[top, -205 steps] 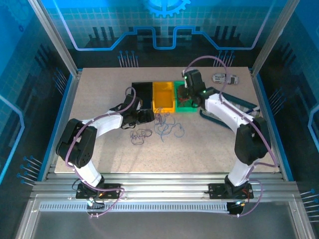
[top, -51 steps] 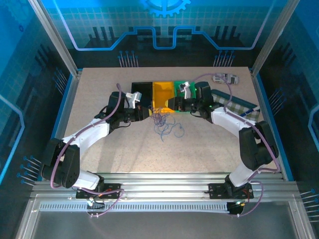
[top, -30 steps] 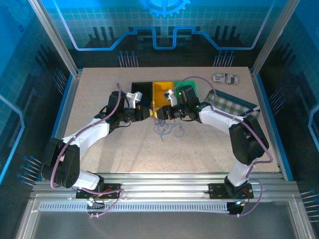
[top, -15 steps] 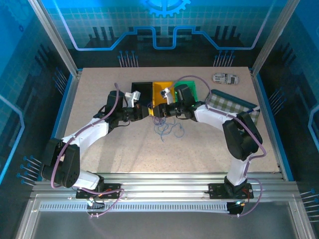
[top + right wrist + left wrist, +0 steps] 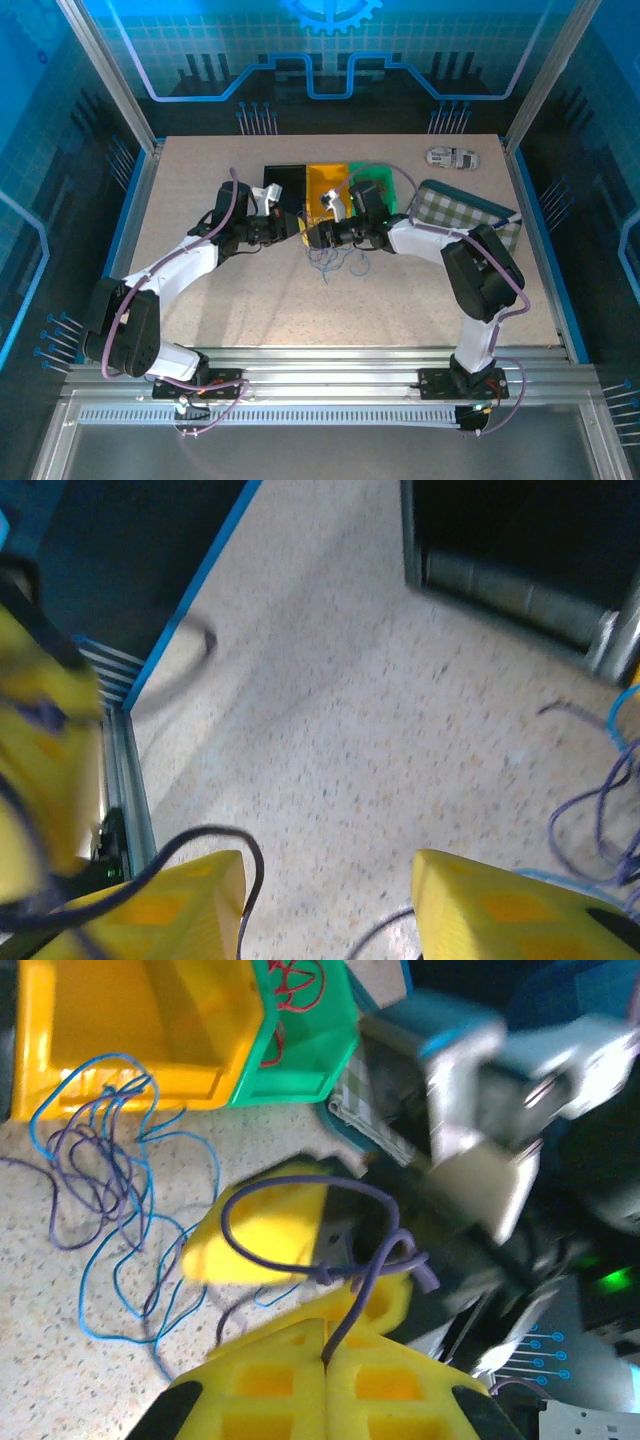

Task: Untangle the cables

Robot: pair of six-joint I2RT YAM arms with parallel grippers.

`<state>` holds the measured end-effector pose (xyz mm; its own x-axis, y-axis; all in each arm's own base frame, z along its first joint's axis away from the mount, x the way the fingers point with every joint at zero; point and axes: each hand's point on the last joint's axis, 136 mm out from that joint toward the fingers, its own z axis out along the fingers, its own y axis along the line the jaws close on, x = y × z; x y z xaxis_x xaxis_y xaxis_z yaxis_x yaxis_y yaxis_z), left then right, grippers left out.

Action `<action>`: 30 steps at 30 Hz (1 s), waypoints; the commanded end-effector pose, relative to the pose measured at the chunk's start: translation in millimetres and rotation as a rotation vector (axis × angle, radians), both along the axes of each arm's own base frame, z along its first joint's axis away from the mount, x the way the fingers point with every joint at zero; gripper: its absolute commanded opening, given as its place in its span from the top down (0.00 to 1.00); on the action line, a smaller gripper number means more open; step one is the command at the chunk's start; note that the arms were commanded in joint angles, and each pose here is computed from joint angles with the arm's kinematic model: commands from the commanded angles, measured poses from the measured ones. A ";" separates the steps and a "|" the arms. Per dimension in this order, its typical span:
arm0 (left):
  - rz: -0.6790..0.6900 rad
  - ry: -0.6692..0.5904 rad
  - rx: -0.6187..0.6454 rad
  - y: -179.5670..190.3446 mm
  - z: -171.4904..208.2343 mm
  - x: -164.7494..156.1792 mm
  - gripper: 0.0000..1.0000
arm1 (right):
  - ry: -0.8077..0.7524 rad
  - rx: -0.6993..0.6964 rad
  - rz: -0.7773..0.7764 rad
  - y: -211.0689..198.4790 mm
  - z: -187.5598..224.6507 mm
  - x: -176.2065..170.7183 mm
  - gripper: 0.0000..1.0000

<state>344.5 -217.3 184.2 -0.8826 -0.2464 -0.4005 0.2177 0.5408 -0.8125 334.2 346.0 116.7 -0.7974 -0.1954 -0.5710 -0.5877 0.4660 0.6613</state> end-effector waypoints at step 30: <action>0.124 -0.234 -0.129 26.4 114.1 23.9 1.00 | -0.202 0.072 -0.407 -101.7 81.6 61.5 0.56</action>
<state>360.7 -197.6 266.7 -0.7607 -0.3665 -0.5357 0.3205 0.5056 -0.8010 378.5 262.1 167.6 -0.7283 0.0517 -0.6833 -0.5009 0.6403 0.5823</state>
